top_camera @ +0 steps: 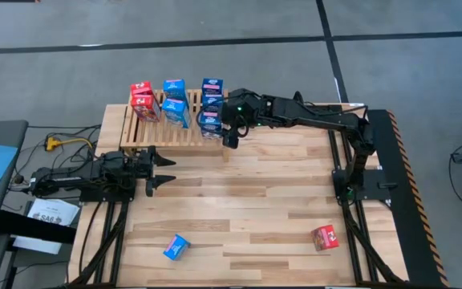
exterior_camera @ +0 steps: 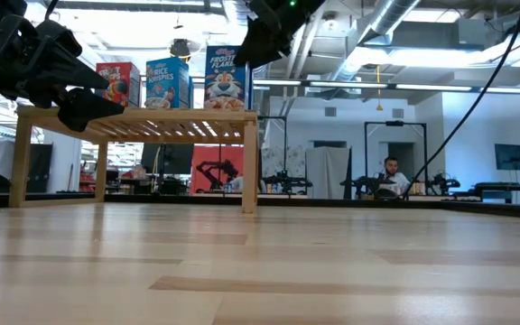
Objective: Stack cereal on shelf
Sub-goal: Put the dark blue cereal box the aligned with the other dark blue cereal boxes on the shelf, then put the red cereal box the aligned with the other cereal boxes on the shelf
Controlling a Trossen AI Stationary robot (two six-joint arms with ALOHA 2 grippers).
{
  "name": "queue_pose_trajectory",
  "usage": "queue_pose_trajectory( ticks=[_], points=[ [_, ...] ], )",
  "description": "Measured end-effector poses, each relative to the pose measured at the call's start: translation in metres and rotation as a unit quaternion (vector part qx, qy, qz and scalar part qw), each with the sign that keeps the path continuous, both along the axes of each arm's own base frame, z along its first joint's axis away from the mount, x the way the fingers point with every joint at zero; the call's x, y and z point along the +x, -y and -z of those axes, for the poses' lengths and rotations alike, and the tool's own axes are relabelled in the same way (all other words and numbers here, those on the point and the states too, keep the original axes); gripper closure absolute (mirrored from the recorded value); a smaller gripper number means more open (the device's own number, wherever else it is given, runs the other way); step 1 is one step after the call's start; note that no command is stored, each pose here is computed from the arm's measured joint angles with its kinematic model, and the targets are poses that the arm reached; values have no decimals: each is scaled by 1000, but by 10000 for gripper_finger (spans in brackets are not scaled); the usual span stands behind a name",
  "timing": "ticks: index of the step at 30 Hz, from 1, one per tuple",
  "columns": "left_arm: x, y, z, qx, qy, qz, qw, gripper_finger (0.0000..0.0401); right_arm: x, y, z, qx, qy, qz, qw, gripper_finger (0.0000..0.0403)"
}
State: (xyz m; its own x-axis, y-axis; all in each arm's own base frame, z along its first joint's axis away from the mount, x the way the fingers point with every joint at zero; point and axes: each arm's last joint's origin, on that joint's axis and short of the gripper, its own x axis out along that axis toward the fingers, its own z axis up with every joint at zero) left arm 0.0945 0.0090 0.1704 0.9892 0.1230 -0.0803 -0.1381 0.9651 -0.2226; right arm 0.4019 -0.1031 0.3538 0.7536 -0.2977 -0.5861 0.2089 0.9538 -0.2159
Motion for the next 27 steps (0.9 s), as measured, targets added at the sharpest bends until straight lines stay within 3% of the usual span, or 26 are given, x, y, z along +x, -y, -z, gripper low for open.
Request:
queue_pose_trajectory(
  ticks=[8, 15, 21, 27],
  points=[
    [0, 0, 0, 0, 0, 0, 1000, 118, -12, -9, -13, -5, -9, 6, 1000, 73],
    [0, 0, 0, 0, 0, 0, 1000, 118, -35, -22, -25, 27, -33, 13, 999, 76],
    [0, 0, 0, 0, 0, 0, 1000, 118, -57, -46, -42, 70, -33, 5, 997, 77],
    [0, 0, 0, 0, 0, 0, 1000, 118, -78, -74, -53, 51, -21, -3, 998, 77]
  ],
)
